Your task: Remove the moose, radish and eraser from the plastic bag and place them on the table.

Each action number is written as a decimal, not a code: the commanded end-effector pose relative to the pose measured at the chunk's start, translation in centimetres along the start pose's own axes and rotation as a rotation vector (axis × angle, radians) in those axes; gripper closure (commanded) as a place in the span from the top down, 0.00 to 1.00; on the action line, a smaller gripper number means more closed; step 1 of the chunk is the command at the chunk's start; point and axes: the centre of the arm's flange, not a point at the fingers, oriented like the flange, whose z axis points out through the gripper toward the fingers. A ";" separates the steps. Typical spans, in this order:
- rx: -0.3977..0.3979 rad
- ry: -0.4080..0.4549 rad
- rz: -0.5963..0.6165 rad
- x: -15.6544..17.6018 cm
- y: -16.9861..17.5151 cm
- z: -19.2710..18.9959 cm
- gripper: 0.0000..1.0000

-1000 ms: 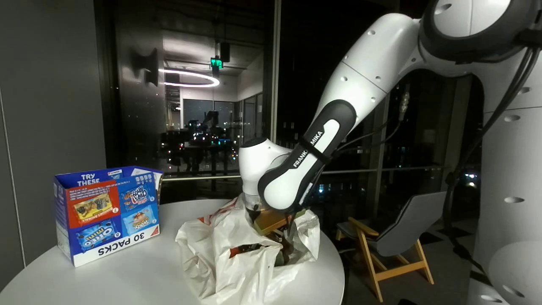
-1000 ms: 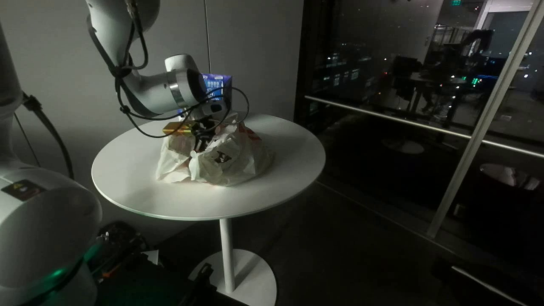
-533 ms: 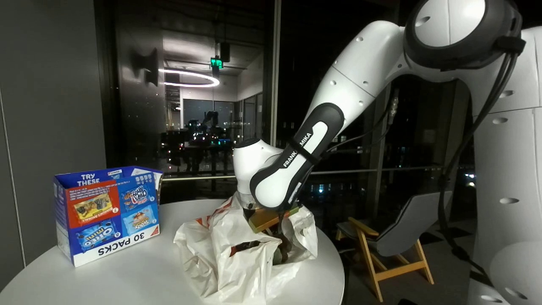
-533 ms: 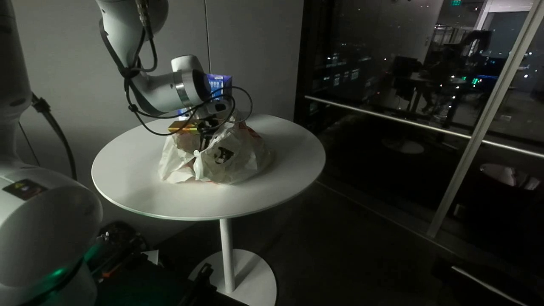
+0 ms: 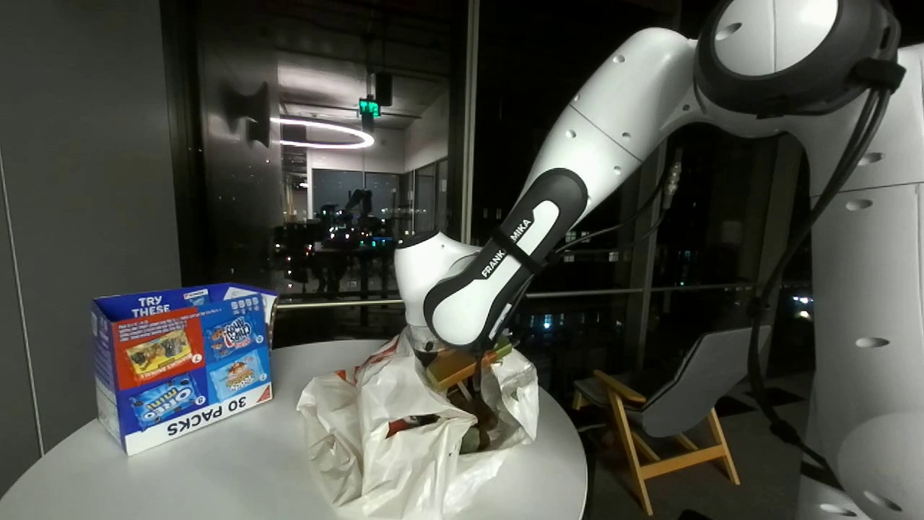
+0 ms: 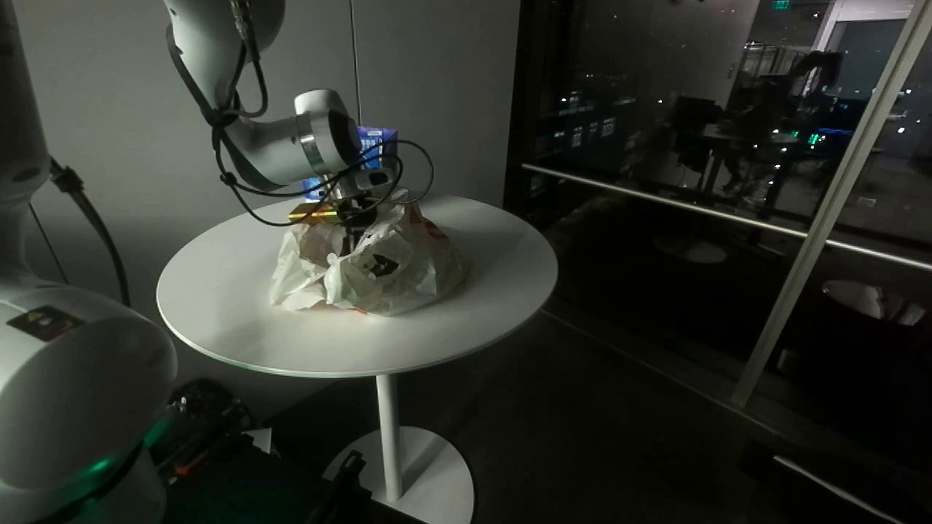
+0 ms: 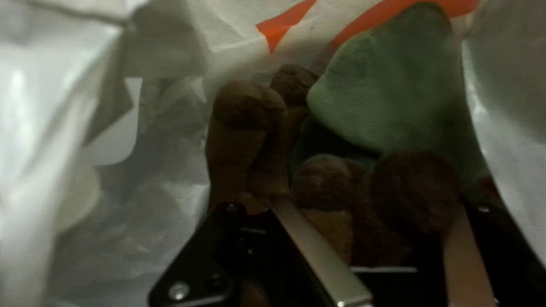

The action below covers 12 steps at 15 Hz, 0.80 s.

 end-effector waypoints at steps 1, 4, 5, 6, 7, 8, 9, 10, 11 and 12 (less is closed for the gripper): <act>-0.078 -0.024 -0.014 -1.2 1.6 -3.3 0.07; -0.041 -0.084 -0.135 -2.6 3.8 -6.6 0.07; -0.013 -0.107 -0.191 -2.9 4.4 -7.6 0.05; 0.027 -0.117 -0.231 -3.1 5.2 -8.8 0.06; 0.065 -0.133 -0.269 -3.2 5.7 -9.7 0.05; 0.103 -0.147 -0.307 -3.3 6.0 -10.6 0.05; 0.144 -0.156 -0.344 -3.3 6.6 -11.4 0.02; 0.183 -0.166 -0.382 -3.3 6.8 -12.0 0.00; 0.221 -0.175 -0.421 -3.1 7.2 -12.4 0.01; 0.258 -0.181 -0.461 -3.0 7.4 -12.8 0.00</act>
